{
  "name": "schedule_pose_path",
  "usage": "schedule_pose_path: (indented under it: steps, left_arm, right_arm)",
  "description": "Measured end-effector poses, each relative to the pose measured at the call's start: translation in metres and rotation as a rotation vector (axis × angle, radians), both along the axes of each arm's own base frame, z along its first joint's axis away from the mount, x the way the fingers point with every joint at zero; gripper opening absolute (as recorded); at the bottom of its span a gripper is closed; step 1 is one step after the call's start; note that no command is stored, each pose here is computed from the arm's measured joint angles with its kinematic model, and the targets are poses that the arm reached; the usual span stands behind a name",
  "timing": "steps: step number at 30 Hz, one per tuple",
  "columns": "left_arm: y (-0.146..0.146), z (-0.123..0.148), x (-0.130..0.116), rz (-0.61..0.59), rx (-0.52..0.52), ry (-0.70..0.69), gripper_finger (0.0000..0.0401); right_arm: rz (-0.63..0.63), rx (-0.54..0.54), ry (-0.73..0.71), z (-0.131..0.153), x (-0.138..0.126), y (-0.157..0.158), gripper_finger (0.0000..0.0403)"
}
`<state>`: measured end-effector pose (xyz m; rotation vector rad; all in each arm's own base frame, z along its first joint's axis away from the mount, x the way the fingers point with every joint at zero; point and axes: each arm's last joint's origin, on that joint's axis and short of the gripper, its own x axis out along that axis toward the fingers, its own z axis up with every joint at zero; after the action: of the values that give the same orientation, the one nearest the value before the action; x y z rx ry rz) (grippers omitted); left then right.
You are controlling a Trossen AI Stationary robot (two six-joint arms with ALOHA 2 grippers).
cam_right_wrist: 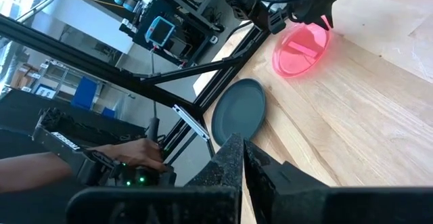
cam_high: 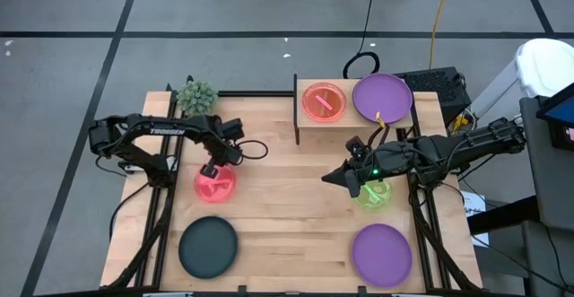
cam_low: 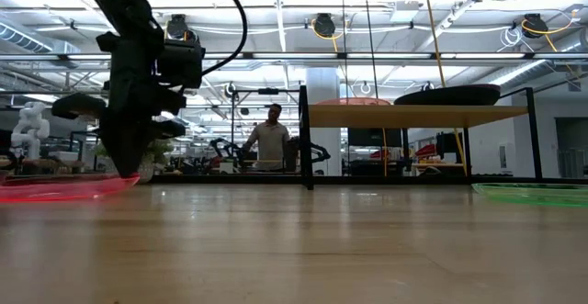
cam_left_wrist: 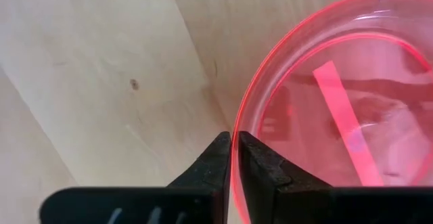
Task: Place and stack plates onto a shelf
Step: Stack the pink plate on the pink plate on the shelf
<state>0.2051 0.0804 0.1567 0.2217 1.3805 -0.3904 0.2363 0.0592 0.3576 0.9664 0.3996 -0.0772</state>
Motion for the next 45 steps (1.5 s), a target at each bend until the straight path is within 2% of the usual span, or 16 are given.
schedule_pose_path:
  steps: [4, 13, 18, 23, 27, 36, 45]
  left_arm:
    - [0.001, 0.008, 0.002, 0.029, -0.011, 0.019, 0.0007]
    - [0.006, 0.03, 0.015, 0.141, -0.01, -0.016, 0.0002]
    - [0.011, 0.051, 0.024, 0.259, -0.013, -0.046, 0.0002]
    - [0.017, 0.07, 0.031, 0.324, 0.028, -0.072, 0.0001]
    - [0.021, 0.087, 0.034, 0.395, 0.024, -0.092, 0.0001]
    - [0.023, 0.131, 0.048, 0.534, 0.009, -0.213, 0.0]
    - [0.019, 0.162, 0.059, 0.632, -0.025, -0.325, 0.0]
  right_arm:
    - [0.003, -0.01, -0.001, 0.0, 0.0, 0.0, 0.0]
    - [0.008, -0.02, -0.002, 0.0, 0.0, 0.0, 0.0]
    - [0.007, -0.02, -0.002, 0.0, 0.0, 0.0, 0.0]
    - [0.009, -0.025, 0.002, 0.0, 0.0, 0.0, 0.0]
    - [0.009, -0.032, 0.029, -0.003, -0.001, 0.0, 0.0]
    - [-0.04, -0.064, 0.077, -0.008, -0.003, -0.002, 0.0]
    - [-0.043, -0.069, 0.078, -0.007, -0.005, -0.003, 0.0]
